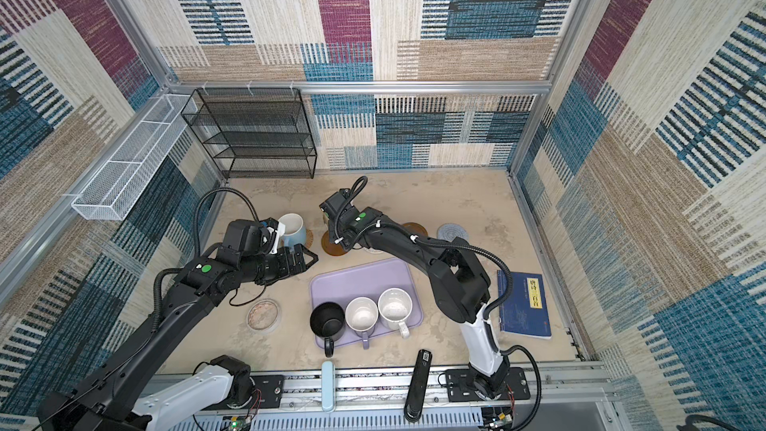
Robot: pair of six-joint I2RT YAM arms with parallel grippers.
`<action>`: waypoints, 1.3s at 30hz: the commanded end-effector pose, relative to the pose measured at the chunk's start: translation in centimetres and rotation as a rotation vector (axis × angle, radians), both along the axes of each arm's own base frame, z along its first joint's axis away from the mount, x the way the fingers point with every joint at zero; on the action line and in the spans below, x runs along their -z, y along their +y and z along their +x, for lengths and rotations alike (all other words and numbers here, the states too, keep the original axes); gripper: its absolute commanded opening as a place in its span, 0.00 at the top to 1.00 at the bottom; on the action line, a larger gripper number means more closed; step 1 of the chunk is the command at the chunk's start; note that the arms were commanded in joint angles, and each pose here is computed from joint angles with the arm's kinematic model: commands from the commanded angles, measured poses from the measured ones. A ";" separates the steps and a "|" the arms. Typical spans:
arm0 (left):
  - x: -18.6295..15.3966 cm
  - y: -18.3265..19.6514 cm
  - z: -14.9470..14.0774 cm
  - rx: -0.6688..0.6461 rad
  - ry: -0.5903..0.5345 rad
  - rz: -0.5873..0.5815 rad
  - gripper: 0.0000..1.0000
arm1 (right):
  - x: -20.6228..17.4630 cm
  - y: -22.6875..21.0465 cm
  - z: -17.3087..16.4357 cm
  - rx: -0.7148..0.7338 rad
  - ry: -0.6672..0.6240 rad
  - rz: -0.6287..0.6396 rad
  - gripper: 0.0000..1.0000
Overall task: Place cups on coasters
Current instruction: Place the cup on the coaster.
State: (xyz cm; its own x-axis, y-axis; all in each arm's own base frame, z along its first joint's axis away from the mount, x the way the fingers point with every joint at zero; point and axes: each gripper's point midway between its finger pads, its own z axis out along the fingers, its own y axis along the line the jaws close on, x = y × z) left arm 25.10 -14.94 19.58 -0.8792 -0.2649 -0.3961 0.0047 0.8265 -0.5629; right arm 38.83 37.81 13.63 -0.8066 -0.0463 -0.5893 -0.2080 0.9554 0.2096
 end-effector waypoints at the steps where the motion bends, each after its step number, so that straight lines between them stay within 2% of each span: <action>1: 0.5 0.5 0.0 -0.026 0.005 0.017 0.03 | -0.6 1.1 1.1 0.022 -0.051 0.027 1.00; 15: 2.2 0.1 -0.4 -0.030 0.044 -0.021 0.04 | 3.2 1.3 0.2 0.027 -0.022 -0.056 1.00; 23: 2.5 0.1 -0.7 -0.032 0.049 -0.024 0.04 | 5.7 1.1 -1.7 0.018 0.029 -0.105 0.99; 25: 2.7 0.2 -0.9 -0.033 0.053 -0.021 0.04 | 6.0 1.0 -2.1 0.016 0.033 -0.104 0.94; 32: 2.7 0.2 -0.9 -0.035 0.050 -0.023 0.04 | 6.1 0.7 -2.6 0.017 0.040 -0.124 0.91; 39: 2.6 0.1 -0.7 -0.030 0.046 -0.027 0.04 | 6.5 1.7 -2.8 -0.026 0.060 -0.105 0.73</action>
State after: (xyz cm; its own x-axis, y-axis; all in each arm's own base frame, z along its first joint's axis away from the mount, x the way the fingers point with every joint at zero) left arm 24.26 -14.57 16.61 -0.8896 -0.2896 -0.3532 -0.0440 0.8239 -0.5650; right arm 36.33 39.22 7.38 -0.8281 -0.1185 -0.5480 -0.2141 0.9702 0.1137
